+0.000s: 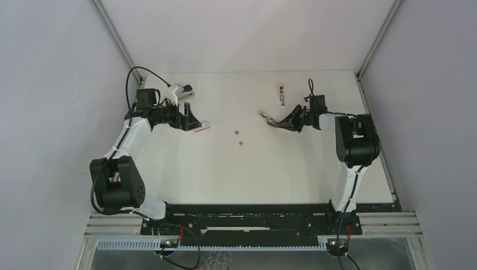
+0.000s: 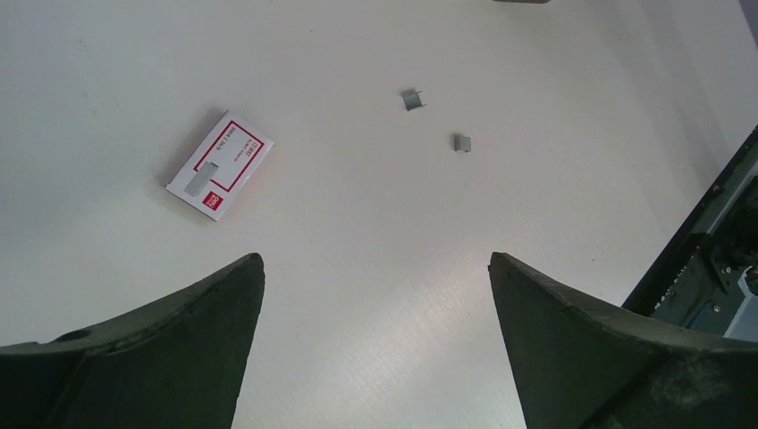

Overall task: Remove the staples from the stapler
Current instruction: Place the stapler at the center of the board.

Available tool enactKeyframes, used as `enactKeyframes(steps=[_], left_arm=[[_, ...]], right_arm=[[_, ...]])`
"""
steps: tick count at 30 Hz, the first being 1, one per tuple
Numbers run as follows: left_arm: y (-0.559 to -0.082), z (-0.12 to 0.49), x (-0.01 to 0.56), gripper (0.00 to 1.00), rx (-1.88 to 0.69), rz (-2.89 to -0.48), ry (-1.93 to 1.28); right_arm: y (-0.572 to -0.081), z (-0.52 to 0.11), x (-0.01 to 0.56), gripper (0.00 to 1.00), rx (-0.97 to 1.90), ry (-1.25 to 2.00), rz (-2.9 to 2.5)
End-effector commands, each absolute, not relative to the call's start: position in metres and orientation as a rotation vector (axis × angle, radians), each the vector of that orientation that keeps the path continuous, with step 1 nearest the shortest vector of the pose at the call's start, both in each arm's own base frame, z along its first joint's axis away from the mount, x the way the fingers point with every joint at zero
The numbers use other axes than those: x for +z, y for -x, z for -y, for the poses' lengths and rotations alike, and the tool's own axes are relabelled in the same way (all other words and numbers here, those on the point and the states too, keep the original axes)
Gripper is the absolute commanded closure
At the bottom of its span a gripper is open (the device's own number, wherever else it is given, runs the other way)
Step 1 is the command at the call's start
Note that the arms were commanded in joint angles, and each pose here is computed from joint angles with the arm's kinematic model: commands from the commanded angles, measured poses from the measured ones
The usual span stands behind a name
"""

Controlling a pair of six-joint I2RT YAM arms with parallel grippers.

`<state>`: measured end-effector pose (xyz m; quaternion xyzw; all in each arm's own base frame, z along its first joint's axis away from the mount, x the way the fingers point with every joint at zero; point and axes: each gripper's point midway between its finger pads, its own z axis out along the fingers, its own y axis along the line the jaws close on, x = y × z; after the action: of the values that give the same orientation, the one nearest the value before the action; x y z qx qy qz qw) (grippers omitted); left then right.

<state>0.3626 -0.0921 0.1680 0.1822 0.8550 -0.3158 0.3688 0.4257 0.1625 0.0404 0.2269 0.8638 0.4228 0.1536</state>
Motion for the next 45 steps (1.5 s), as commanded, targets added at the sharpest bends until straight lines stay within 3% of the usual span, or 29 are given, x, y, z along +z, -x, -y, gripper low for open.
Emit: enactKeyframes(steps=[1, 18, 29, 36, 45], left_arm=[[-0.358, 0.095, 0.181, 0.00, -0.823, -2.144, -0.482], [-0.357, 0.095, 0.184, 0.00, -0.829, -2.135, -0.484], [-0.357, 0.096, 0.186, 0.00, -0.829, -2.128, -0.488], [-0.356, 0.095, 0.190, 0.00, -0.815, -2.117, -0.495], [-0.354, 0.092, 0.198, 0.00, -0.766, -2.094, -0.515]], right_arm=[[-0.430, -0.160, 0.043, 0.90, 1.215, -0.649, -2.447], [-0.421, -0.153, 0.051, 0.79, 1.187, -0.648, -2.444], [-0.407, -0.150, 0.071, 0.71, 1.075, -0.476, -2.454], [-0.396, -0.163, 0.091, 0.58, 0.783, -0.080, -2.449], [-0.415, -0.163, 0.103, 0.49, 0.355, 0.238, -2.400]])
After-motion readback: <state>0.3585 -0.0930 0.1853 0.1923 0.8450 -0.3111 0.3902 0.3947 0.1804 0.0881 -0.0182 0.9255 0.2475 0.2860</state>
